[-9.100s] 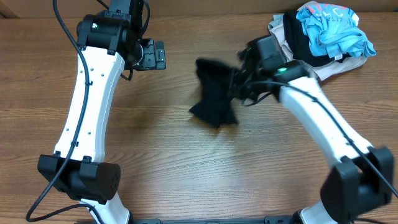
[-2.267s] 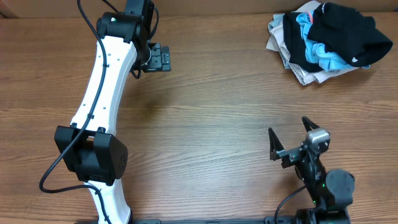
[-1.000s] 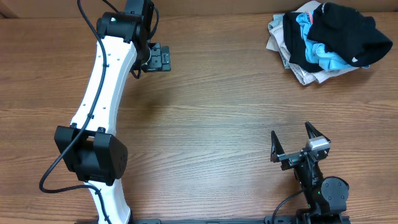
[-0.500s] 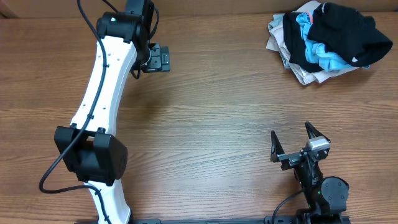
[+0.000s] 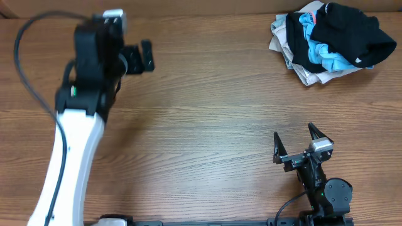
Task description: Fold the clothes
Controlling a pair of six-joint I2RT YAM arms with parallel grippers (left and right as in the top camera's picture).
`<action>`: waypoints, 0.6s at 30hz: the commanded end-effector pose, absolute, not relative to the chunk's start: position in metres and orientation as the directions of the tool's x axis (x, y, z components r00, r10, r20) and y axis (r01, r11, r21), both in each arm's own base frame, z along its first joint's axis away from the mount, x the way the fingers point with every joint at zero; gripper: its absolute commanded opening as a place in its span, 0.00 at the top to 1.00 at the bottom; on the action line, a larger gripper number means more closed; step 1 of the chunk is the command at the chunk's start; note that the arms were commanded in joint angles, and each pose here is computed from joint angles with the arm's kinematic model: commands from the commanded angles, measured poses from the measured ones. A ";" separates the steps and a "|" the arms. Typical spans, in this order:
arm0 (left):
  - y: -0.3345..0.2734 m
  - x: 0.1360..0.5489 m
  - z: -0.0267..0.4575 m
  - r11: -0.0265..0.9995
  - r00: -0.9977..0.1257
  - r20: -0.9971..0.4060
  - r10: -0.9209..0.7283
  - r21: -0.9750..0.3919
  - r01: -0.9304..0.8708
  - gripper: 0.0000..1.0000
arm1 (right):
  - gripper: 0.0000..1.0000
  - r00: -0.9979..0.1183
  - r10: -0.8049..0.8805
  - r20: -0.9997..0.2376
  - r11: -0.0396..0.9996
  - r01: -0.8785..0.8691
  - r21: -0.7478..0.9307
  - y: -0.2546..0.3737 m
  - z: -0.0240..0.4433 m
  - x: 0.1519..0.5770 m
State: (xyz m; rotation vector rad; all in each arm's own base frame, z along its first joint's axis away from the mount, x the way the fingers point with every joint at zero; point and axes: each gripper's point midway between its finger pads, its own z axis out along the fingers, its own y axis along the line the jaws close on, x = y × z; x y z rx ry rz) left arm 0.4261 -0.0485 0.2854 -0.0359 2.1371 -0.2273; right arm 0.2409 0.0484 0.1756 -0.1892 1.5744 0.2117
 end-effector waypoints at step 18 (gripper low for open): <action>-0.024 0.274 0.166 0.989 -0.240 -0.964 -0.117 -0.136 0.062 0.00 | 0.00 -0.009 0.016 -1.000 0.969 -0.247 0.018 0.048 0.174 0.241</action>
